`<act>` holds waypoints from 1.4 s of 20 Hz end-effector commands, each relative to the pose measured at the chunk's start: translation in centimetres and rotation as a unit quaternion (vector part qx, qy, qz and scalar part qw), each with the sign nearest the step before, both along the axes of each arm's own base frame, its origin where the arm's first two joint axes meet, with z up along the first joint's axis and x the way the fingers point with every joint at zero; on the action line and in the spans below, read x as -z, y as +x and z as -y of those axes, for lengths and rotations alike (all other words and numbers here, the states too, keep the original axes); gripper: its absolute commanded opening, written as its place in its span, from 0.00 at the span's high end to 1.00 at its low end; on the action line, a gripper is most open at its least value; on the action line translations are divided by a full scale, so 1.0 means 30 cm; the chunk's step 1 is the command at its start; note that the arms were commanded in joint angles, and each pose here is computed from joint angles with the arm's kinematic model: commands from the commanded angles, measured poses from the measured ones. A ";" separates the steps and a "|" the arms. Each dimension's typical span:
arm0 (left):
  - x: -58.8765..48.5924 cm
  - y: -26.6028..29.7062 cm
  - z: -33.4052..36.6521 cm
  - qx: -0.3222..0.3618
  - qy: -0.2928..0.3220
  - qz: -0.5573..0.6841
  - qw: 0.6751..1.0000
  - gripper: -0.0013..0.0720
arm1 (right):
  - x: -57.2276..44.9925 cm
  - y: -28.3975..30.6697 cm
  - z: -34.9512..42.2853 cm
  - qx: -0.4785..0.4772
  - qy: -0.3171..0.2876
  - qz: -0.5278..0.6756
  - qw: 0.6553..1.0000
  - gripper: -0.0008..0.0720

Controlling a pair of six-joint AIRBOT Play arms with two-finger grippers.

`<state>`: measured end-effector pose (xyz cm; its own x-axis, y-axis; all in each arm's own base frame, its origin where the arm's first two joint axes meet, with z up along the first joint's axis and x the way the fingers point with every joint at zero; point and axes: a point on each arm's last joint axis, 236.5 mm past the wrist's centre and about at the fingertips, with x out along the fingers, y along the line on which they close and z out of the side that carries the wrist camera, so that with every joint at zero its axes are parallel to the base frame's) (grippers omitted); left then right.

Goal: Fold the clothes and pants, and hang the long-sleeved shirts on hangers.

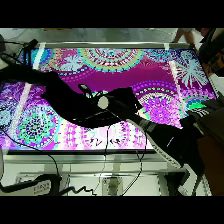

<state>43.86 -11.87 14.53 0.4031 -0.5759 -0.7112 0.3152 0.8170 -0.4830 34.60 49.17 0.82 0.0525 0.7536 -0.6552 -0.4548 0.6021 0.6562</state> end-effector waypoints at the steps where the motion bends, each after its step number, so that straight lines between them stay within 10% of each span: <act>1: 0.034 0.082 0.213 0.014 -0.079 0.001 0.997 0.97 | -0.039 0.181 0.259 0.034 -0.064 0.040 0.997 0.96; 10: 0.201 0.100 0.978 0.042 -0.140 0.098 0.984 0.95 | -0.471 0.492 1.332 0.278 -0.158 0.128 0.939 0.96; 11: 0.210 0.085 1.019 0.043 -0.141 0.105 0.984 0.65 | -0.470 0.491 1.427 0.298 -0.170 0.122 0.931 0.96; 12: 0.213 0.067 1.049 0.048 -0.139 0.111 0.983 0.02 | -0.461 0.494 1.505 0.307 -0.181 0.122 0.926 0.96; 19: 0.152 0.147 0.942 0.037 -0.124 0.150 0.980 0.07 | -0.175 0.511 1.760 0.327 -0.176 0.057 0.927 0.96; 23: 0.273 0.233 0.744 0.062 -0.001 0.174 0.983 0.91 | -0.055 0.506 1.450 0.200 0.030 0.033 0.979 0.95; 25: 0.379 0.238 0.633 0.099 0.095 0.169 0.976 0.97 | 0.006 0.524 1.371 0.197 0.056 0.006 0.979 0.21; 28: 0.521 0.196 0.530 0.145 0.177 0.121 0.966 0.97 | 0.110 0.528 1.261 0.172 0.026 0.001 0.985 0.03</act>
